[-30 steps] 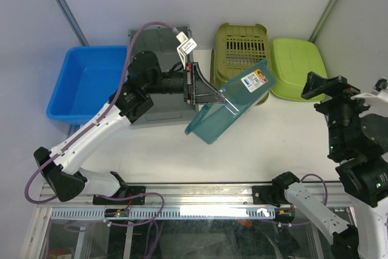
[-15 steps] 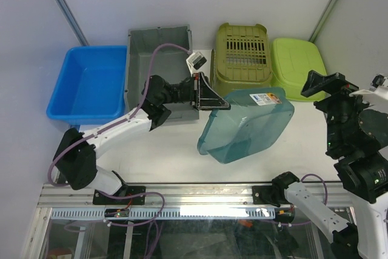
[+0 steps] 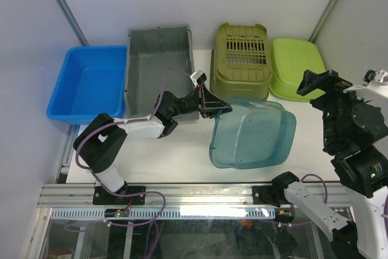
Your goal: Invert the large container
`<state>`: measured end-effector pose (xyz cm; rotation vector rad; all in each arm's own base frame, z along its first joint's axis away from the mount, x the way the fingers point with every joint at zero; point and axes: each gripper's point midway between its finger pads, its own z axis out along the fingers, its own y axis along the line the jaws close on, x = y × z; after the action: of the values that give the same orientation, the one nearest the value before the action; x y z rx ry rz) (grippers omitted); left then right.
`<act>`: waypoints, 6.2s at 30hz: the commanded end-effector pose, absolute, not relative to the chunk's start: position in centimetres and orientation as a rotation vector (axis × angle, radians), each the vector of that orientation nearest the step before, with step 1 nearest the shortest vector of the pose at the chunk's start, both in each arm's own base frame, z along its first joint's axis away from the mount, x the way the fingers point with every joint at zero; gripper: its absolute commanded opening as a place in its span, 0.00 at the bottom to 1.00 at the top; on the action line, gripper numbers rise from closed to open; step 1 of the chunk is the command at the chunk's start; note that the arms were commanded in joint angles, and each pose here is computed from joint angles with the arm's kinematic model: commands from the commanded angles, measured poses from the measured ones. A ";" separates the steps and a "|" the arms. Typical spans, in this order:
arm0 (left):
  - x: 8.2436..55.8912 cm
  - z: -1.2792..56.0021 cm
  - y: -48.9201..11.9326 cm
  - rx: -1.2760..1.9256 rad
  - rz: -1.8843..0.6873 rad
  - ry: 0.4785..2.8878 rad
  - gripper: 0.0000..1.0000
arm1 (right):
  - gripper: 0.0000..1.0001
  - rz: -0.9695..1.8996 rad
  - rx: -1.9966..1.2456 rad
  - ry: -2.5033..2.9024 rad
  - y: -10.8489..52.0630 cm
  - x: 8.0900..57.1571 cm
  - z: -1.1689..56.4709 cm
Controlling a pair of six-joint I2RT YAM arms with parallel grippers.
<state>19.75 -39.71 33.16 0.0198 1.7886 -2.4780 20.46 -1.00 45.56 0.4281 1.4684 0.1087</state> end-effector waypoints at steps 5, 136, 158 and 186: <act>22.6 28.0 -41.5 -0.247 -2.499 1.897 0.00 | 0.99 0.099 0.420 1.479 -1.4 19.8 45.3; 29.2 29.7 -31.3 0.037 -1.224 2.038 0.99 | 0.99 0.406 0.004 2.452 13.6 19.4 16.1; 31.3 25.8 -25.8 -0.076 -0.940 2.155 0.99 | 0.99 0.069 0.227 2.575 12.1 25.1 6.6; 37.0 24.7 -28.7 -0.013 -0.583 2.121 0.99 | 0.99 0.601 0.168 2.210 14.2 23.0 19.1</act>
<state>34.60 -27.91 22.56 -0.0166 2.2166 -0.7036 23.95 15.12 18.61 0.1360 2.2478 0.6052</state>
